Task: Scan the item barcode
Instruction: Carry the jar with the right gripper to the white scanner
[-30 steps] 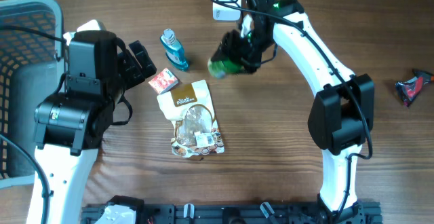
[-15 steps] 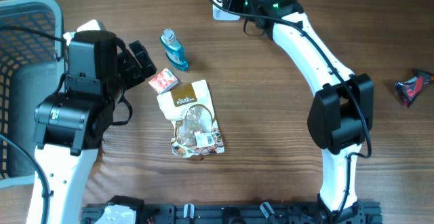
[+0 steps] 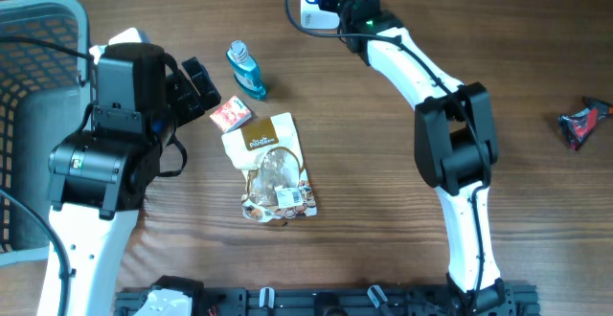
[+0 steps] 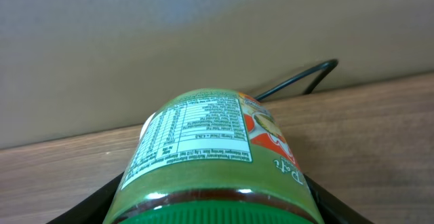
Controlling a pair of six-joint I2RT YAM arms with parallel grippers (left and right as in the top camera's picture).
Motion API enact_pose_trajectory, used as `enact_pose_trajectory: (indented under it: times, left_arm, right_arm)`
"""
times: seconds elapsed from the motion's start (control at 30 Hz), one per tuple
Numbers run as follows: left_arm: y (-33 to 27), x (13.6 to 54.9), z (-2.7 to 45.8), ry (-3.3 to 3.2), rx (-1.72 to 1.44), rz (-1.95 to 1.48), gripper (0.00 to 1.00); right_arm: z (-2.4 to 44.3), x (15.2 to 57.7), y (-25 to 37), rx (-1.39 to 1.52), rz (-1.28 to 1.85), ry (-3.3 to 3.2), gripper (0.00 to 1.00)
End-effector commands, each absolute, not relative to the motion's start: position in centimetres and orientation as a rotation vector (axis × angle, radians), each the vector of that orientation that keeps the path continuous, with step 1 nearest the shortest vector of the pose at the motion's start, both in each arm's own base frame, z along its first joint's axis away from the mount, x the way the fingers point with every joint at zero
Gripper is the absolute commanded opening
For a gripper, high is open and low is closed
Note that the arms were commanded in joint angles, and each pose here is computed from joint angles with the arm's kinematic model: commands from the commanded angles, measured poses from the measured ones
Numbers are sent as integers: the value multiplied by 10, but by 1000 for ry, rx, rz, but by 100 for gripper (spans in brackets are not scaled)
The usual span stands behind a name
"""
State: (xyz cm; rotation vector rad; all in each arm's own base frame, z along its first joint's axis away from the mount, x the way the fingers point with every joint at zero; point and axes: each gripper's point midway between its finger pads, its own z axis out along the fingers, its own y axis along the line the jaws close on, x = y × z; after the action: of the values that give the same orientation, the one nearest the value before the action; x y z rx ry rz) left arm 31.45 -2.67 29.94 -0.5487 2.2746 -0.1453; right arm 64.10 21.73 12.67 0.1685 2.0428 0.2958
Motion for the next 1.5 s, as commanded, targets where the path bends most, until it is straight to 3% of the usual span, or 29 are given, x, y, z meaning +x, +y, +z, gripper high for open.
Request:
enact_pose_trajectory:
  times: [0.0,0.5,1.07,1.27,1.47]
  left_arm:
    - [-23,314,308,2248,-540,-133,100]
    - [-23,314,308,2248,-540,-133,100]
    - [-23,314,308,2248,-540,-133,100]
    - [-23,314,308,2248,-540,-133,100]
    - [-23,314,308,2248,-540,-133,100]
  right_arm:
    - [141,650,217,146,223,1964,54]
    - [132,654,247,-28,53,1841,55]
    - [140,653,237,-9,-110,1783,54]
    - [168,642,241,-48,-266,1723,55]
    - [240,625,227,13,-298,1680,55]
